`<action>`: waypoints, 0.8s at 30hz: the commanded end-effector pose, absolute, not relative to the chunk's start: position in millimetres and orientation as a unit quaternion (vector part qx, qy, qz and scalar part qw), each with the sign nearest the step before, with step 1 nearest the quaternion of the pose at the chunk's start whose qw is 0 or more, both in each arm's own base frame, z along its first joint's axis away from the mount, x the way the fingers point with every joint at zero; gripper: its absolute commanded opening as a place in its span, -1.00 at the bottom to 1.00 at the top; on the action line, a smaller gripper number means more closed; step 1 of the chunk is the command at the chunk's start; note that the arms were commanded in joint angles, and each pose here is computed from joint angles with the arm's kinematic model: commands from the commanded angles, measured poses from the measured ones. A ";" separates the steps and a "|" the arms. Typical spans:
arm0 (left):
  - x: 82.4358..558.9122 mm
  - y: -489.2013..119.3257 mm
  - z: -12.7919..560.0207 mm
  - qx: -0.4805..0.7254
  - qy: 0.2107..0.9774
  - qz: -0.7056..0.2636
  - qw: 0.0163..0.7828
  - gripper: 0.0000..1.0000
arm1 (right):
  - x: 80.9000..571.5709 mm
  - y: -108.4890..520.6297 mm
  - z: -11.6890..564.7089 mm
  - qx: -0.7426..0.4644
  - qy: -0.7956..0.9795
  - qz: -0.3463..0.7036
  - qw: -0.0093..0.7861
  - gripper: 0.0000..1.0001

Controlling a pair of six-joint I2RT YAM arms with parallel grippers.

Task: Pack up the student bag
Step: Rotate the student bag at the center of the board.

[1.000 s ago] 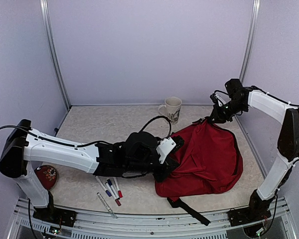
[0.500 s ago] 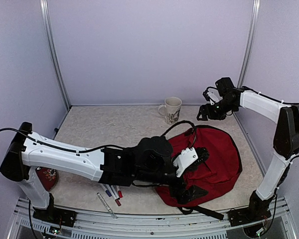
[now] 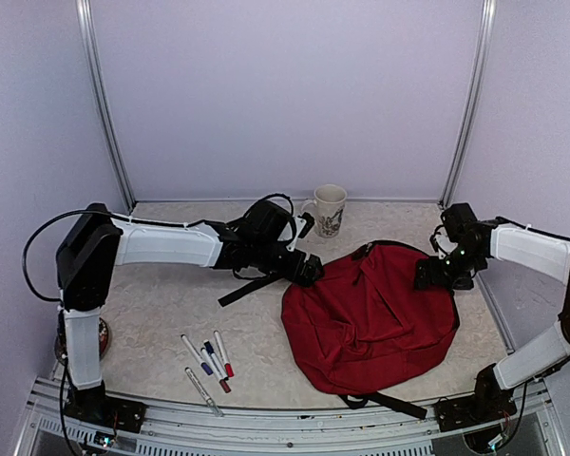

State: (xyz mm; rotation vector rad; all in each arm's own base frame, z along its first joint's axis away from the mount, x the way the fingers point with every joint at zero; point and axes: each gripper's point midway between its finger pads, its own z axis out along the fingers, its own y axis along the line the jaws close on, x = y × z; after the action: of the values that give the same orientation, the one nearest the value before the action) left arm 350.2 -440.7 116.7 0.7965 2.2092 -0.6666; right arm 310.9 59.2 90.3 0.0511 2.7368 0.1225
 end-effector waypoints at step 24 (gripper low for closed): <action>148.8 -523.4 132.3 0.475 0.738 -0.353 0.325 -1.00 | 452.2 170.6 142.0 -0.106 0.951 0.070 0.282 -1.00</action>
State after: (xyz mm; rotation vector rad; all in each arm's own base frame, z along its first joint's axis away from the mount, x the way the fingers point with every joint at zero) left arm 195.5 -472.6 92.7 1.1097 2.1281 -0.7422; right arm 410.4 109.0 95.0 -0.1130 2.7074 0.1105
